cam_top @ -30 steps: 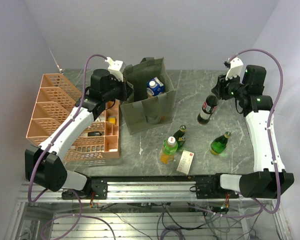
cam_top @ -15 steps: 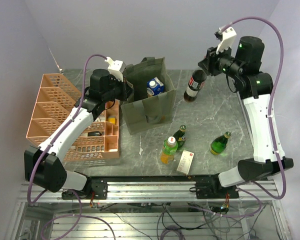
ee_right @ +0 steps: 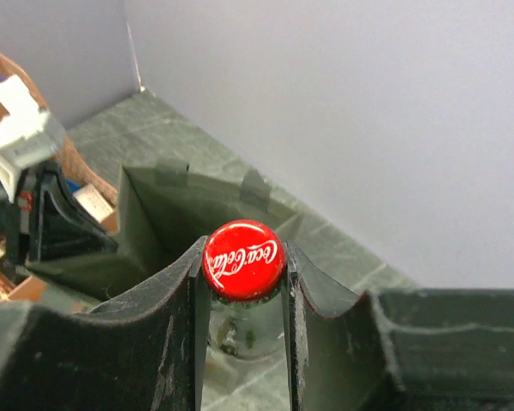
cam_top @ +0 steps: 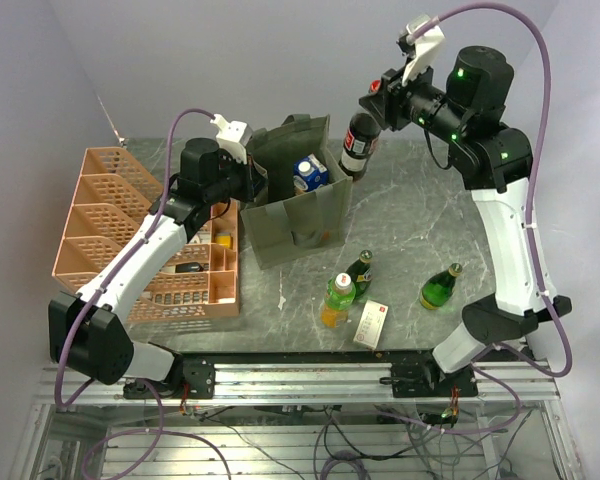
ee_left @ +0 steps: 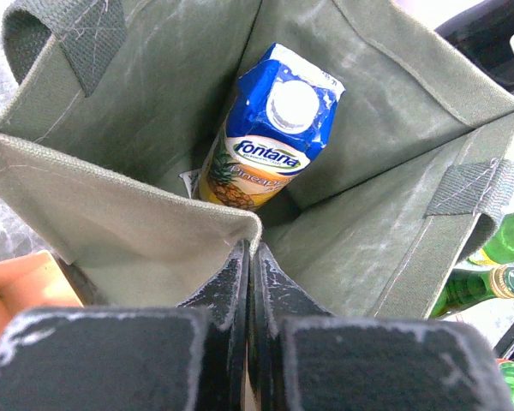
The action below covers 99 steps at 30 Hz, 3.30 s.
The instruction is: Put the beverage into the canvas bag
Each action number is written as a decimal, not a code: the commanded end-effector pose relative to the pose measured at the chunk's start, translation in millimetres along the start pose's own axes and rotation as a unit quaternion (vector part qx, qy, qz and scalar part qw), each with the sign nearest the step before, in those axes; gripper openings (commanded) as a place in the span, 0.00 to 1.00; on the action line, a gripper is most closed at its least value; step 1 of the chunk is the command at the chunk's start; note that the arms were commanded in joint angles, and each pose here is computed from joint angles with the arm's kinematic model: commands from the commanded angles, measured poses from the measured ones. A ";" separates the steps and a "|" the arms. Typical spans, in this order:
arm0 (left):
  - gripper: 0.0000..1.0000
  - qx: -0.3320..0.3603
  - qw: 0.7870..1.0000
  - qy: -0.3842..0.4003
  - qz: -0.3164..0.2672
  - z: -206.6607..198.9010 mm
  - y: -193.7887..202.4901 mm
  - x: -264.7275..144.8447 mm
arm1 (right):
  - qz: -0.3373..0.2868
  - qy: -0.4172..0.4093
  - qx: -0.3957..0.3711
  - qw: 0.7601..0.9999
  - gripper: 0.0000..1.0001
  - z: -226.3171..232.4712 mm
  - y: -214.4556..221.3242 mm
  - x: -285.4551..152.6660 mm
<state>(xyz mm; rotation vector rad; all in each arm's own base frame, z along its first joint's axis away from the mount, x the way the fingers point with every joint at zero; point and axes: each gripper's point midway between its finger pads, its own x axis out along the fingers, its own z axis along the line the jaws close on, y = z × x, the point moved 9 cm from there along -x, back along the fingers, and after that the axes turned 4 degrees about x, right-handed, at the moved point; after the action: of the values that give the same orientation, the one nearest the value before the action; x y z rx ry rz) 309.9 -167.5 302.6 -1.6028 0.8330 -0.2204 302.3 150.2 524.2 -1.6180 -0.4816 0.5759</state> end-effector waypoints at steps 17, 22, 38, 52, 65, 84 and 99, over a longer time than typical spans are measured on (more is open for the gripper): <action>0.07 0.012 1.000 0.014 -0.014 -2.5 -12.0 6.1 | -0.256 -0.051 -0.058 0.964 0.00 19.2 -113.6 -22.5; 0.07 0.010 1.000 0.013 -0.011 -1.7 -10.2 7.8 | -0.255 -0.082 -0.056 0.962 0.00 27.8 -112.4 -15.7; 0.07 0.010 1.000 0.022 -0.009 -2.5 -14.6 10.7 | -0.148 -0.132 -0.023 0.980 0.00 47.1 -50.1 67.1; 0.07 0.007 0.999 0.032 -0.008 -4.7 -15.1 11.6 | -0.087 -0.106 -0.016 0.990 0.00 45.0 -11.8 64.7; 0.07 0.013 1.000 0.024 -0.007 -3.5 -16.8 10.4 | -0.147 -0.134 0.016 0.980 0.00 51.8 -52.2 45.2; 0.07 0.011 1.000 0.028 -0.007 -5.1 -18.7 8.5 | -0.070 -0.192 0.035 0.978 0.00 64.6 -3.7 51.4; 0.07 0.031 0.999 0.033 -0.009 -3.1 -9.1 8.5 | -0.010 -0.044 -0.056 0.997 0.00 37.9 67.2 44.4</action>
<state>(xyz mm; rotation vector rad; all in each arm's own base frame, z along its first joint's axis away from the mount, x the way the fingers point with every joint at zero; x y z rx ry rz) 321.5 -173.7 302.5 -1.5781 0.8647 -0.2287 323.4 220.7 391.5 -1.6057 -0.4447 0.9550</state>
